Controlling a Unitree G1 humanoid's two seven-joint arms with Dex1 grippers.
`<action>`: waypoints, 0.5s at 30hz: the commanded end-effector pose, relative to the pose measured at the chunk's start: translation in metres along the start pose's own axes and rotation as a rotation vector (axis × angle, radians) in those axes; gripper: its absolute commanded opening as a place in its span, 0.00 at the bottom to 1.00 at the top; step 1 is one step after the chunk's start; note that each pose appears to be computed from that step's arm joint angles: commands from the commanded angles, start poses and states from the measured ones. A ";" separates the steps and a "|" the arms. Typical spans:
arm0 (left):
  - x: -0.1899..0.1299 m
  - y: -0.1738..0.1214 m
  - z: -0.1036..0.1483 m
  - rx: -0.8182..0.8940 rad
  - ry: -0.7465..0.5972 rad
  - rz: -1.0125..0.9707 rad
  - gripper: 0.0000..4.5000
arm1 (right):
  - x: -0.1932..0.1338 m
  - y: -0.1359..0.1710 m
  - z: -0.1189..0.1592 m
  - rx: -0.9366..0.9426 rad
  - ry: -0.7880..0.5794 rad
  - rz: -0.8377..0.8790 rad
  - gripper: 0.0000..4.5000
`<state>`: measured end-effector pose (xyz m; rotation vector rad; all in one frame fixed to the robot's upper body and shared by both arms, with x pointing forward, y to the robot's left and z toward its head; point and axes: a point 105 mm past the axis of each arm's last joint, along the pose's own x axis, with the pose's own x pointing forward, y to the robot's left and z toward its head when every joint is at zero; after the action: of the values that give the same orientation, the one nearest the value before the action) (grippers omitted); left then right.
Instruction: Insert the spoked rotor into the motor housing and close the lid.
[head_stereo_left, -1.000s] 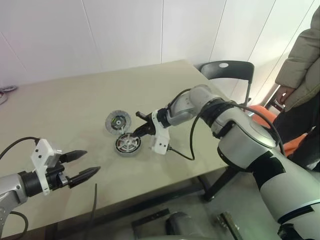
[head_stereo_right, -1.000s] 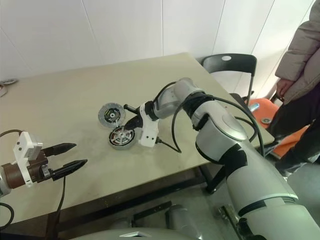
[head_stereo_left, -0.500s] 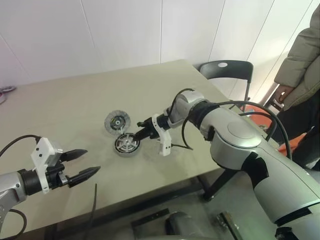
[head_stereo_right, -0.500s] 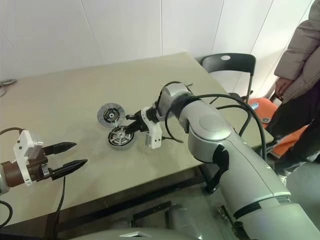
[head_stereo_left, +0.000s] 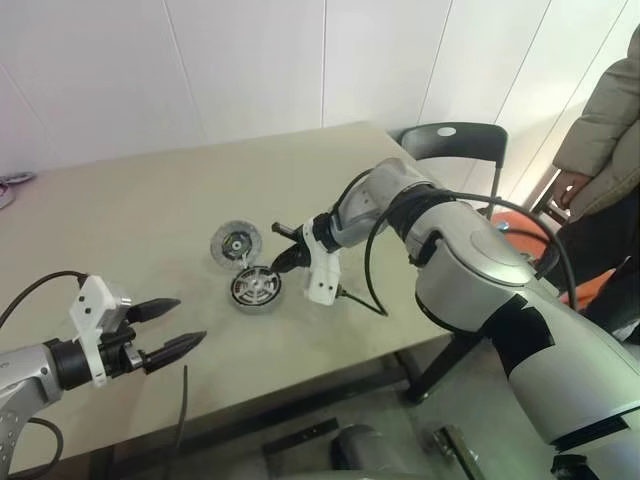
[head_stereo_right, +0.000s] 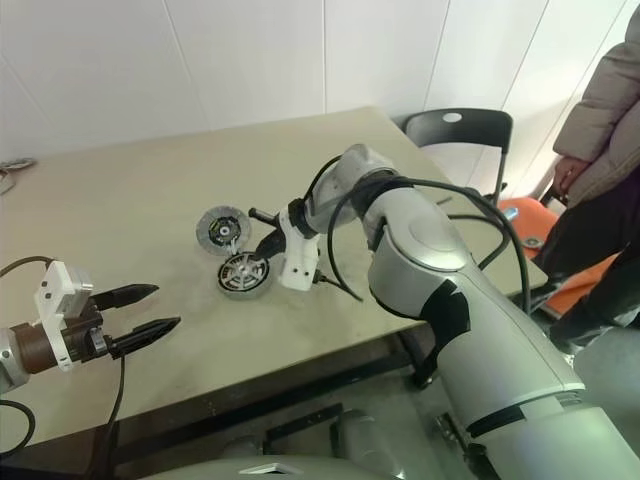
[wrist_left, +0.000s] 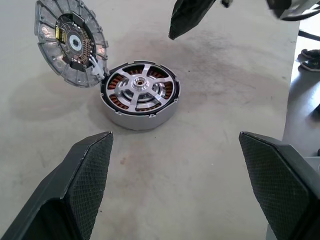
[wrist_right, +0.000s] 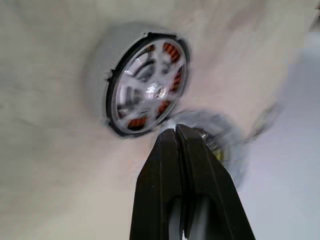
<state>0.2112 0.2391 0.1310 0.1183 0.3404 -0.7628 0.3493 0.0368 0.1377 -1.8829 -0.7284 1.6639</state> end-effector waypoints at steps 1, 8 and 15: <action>0.003 -0.003 0.009 0.037 -0.031 -0.010 0.96 | -0.004 -0.010 0.002 0.291 -0.066 0.085 0.01; 0.003 -0.004 0.009 0.034 -0.031 -0.010 0.96 | -0.007 -0.010 0.016 0.512 -0.222 0.254 0.01; 0.003 -0.006 0.008 0.031 -0.033 -0.005 0.96 | 0.004 -0.019 0.021 0.528 -0.220 0.252 0.01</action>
<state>0.2114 0.2352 0.1288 0.1109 0.3381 -0.7609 0.3282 0.0460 0.1353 -1.4493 -0.0280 2.0233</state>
